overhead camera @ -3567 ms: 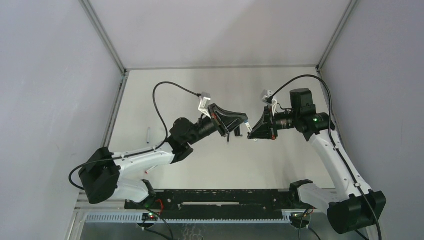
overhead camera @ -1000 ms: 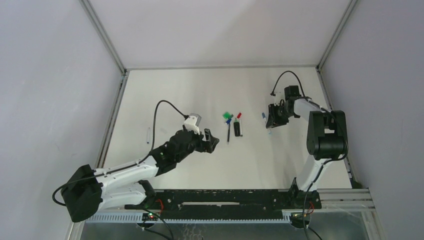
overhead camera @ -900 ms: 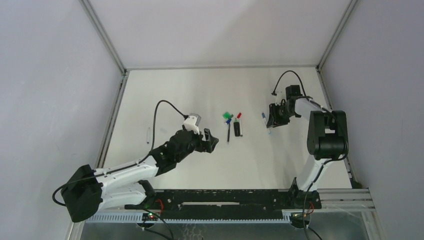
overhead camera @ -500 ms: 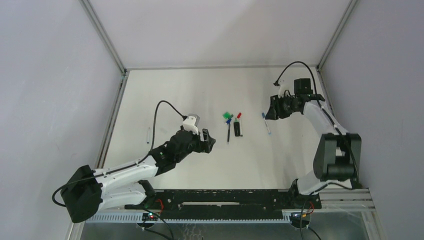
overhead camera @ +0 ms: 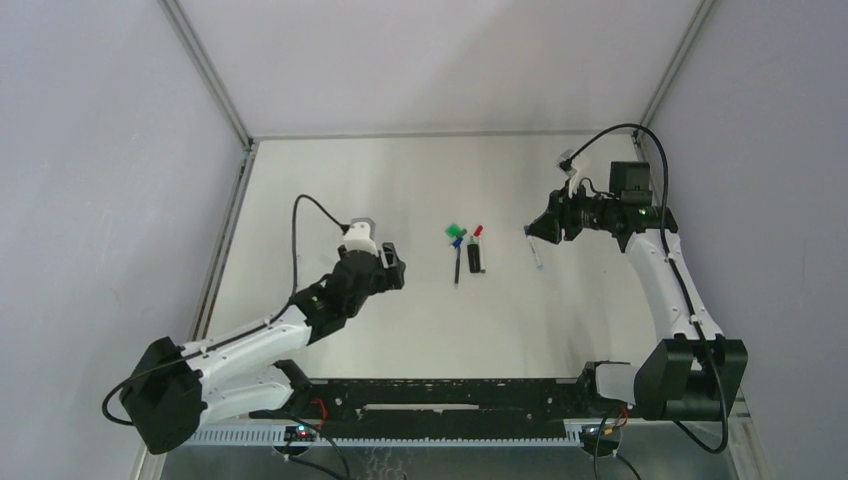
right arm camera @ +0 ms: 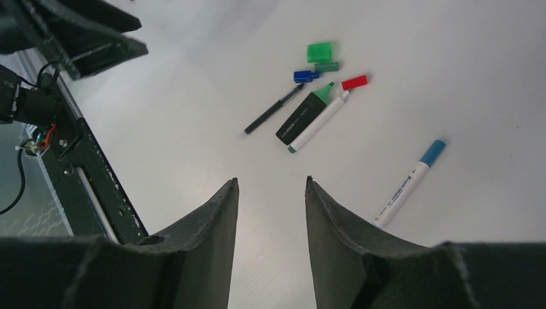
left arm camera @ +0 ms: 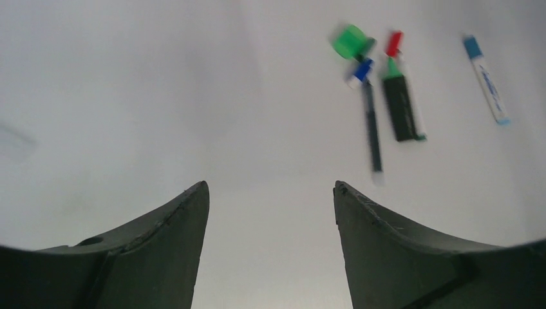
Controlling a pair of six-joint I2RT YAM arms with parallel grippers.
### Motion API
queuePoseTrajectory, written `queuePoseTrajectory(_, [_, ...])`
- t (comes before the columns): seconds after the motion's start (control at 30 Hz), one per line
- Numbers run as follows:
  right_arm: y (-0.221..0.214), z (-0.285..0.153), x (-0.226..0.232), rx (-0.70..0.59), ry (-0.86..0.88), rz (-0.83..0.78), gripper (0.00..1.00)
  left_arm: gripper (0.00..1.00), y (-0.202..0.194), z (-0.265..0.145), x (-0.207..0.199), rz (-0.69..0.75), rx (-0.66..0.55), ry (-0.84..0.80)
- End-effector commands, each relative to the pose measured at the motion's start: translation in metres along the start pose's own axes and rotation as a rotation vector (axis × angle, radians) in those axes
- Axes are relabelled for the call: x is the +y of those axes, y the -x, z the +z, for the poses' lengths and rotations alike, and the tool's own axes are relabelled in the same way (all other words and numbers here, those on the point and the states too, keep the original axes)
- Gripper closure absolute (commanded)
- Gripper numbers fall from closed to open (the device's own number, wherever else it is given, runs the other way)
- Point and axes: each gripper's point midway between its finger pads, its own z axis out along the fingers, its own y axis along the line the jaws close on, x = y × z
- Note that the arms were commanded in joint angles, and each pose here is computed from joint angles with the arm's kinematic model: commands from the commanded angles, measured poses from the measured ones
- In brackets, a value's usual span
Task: Insert the pens into the pen caps
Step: Place the pen at the center of the board, then pick up the pen from the center of the board.
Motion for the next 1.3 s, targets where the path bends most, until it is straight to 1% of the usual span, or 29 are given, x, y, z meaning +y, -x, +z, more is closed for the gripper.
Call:
queuePoseTrajectory(0.0, [0.006,-0.004,0.014,-0.039,0.055,-0.041,0.51,0.27,0.044,0.004,0.019,-0.173,-0.095,0.079])
queuePoseTrajectory(0.13, [0.002,0.0,0.018,-0.031,0.084,-0.035,0.51,0.3,0.048,0.011,0.02,-0.255,-0.085,0.062])
queuePoseTrajectory(0.2, [0.0,0.005,0.022,-0.021,0.098,-0.037,0.52,0.3,0.047,0.015,0.011,-0.28,-0.064,0.027])
queuePoseTrajectory(0.3, [-0.003,0.014,0.029,0.006,0.113,-0.057,0.52,0.33,0.04,0.024,-0.01,-0.327,0.001,-0.05])
queuePoseTrajectory(0.43, [-0.008,0.023,0.034,0.034,0.129,-0.065,0.52,0.43,0.029,0.034,-0.049,-0.423,0.088,-0.22])
queuePoseTrajectory(0.5, [-0.01,0.026,0.035,0.043,0.134,-0.063,0.52,0.47,0.021,0.041,-0.06,-0.438,0.134,-0.249])
queuePoseTrajectory(0.57, [-0.011,0.028,0.035,0.048,0.137,-0.064,0.52,0.49,0.019,0.048,-0.071,-0.422,0.164,-0.248])
queuePoseTrajectory(0.6, [-0.011,0.028,0.036,0.049,0.138,-0.064,0.52,0.49,0.01,0.051,-0.073,-0.402,0.193,-0.227])
queuePoseTrajectory(0.7, [-0.011,0.028,0.035,0.05,0.133,-0.064,0.52,0.5,-0.002,0.065,-0.083,-0.299,0.277,-0.125])
queuePoseTrajectory(0.77, [-0.012,0.028,0.034,0.052,0.131,-0.063,0.52,0.52,-0.014,0.071,-0.077,-0.219,0.328,-0.026])
queuePoseTrajectory(0.9, [-0.011,0.028,0.033,0.05,0.129,-0.062,0.52,0.63,-0.028,0.089,-0.081,-0.107,0.41,0.087])
queuePoseTrajectory(1.03, [-0.011,0.028,0.033,0.05,0.127,-0.061,0.52,0.7,-0.035,0.1,-0.09,-0.058,0.444,0.1])
queuePoseTrajectory(1.27, [-0.012,0.028,0.032,0.052,0.124,-0.055,0.52,0.71,-0.043,0.113,-0.108,-0.021,0.491,0.064])
